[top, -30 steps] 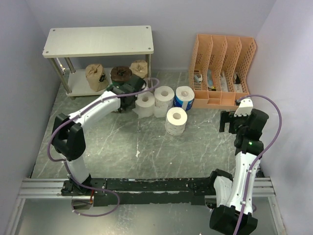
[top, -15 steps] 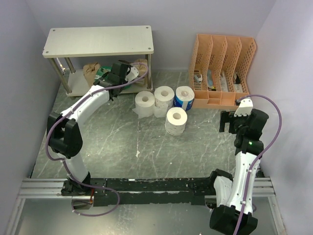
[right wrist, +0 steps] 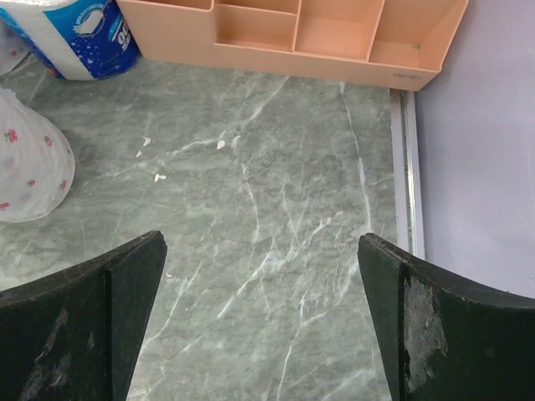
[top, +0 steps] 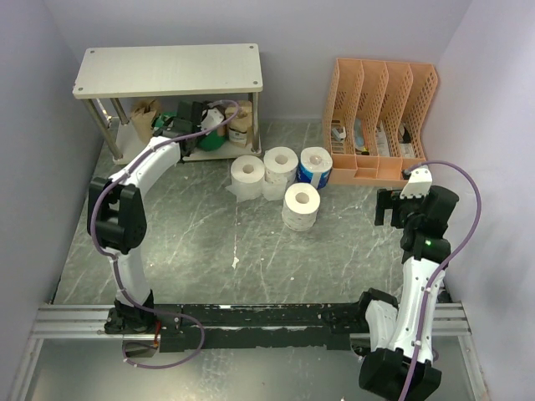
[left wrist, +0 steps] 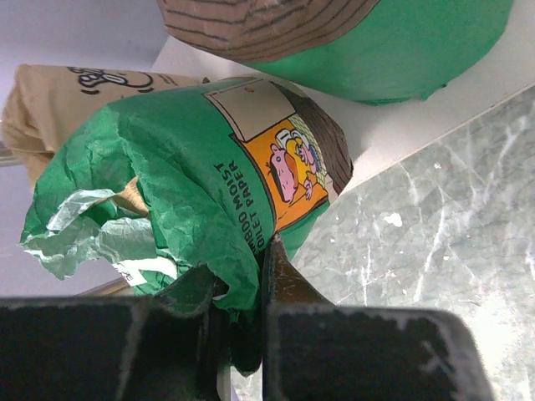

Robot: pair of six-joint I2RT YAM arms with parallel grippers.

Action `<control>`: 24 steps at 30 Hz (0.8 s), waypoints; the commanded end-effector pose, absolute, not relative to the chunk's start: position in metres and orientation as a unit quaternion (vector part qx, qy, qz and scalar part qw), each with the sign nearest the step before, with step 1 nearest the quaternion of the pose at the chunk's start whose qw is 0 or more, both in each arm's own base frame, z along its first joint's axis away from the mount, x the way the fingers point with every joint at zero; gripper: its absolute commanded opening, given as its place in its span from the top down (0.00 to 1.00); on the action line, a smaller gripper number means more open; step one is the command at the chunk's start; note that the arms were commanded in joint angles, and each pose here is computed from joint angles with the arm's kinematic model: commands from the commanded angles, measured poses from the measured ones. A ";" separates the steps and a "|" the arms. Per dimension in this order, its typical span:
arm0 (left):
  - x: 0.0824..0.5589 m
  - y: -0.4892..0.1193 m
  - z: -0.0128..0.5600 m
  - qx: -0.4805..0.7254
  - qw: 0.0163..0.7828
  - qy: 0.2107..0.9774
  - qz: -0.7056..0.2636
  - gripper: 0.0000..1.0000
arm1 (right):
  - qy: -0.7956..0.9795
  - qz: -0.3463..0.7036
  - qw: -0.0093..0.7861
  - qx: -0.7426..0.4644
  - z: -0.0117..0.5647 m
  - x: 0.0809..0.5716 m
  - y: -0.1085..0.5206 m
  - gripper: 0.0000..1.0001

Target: Place and organize the paper towels onto the shelf

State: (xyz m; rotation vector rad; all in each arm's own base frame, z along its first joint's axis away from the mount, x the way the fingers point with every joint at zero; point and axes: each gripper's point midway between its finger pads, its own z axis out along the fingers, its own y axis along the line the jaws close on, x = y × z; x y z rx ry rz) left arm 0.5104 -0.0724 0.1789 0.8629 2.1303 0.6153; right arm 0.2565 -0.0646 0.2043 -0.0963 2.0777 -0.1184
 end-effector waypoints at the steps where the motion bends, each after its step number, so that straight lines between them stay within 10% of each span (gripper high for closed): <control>1: 0.530 -0.062 0.196 0.319 0.401 0.820 0.256 0.93 | 0.857 -0.057 0.511 -0.042 0.213 0.258 -0.067 0.00; 8: 0.537 -0.062 0.210 0.302 0.427 0.820 0.231 0.85 | 0.859 -0.055 0.508 -0.042 0.211 0.259 -0.067 0.00; 10: 0.539 -0.072 0.220 0.302 0.446 0.818 0.202 0.01 | 0.859 -0.058 0.508 -0.039 0.212 0.259 -0.068 0.00; 24: 0.487 -0.105 0.303 0.306 0.532 0.779 0.129 0.06 | 0.854 -0.059 0.516 -0.044 0.217 0.257 -0.066 0.00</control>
